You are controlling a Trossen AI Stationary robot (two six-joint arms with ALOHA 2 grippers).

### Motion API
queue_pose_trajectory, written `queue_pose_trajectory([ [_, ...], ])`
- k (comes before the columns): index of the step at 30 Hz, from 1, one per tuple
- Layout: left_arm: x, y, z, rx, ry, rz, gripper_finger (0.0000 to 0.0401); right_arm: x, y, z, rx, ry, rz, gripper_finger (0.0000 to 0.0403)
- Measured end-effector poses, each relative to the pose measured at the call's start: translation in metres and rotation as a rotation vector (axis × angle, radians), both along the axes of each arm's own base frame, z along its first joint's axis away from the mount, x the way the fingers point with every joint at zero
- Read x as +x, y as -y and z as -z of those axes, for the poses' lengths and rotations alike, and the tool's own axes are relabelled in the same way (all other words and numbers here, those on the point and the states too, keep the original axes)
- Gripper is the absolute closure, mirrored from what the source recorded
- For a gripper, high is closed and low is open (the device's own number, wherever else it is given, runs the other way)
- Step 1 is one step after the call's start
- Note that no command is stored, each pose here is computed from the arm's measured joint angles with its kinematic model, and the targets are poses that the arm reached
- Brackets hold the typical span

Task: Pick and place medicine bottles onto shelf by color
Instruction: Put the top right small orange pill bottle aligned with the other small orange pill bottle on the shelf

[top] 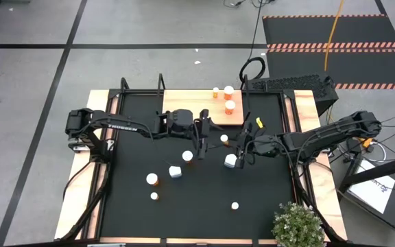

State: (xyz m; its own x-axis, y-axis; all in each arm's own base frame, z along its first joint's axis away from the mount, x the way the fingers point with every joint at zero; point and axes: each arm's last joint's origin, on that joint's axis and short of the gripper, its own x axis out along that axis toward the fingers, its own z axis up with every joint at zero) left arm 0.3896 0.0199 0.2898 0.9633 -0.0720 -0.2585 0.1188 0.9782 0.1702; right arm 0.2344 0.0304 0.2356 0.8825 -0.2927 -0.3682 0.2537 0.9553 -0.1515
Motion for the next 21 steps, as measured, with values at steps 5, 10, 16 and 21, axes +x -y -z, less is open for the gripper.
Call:
queue_pose_trajectory([
  [5,0.0,-0.001,0.0,-0.008,-0.004,-0.004,0.0118,0.0,0.0,0.0,-0.003,-0.001,0.0,0.0293],
  [10,0.004,-0.001,0.008,-0.016,-0.017,-0.004,0.0119,0.0,0.0,-0.001,-0.013,0.006,-0.004,0.0293],
  [16,0.009,-0.001,0.01,-0.02,0.015,-0.006,0.0119,0.001,0.0,-0.003,-0.016,0.025,-0.008,0.0293],
  [21,0.01,-0.001,0.012,-0.022,0.019,-0.007,0.0119,0.001,0.0,-0.003,-0.02,0.024,-0.011,0.0293],
])
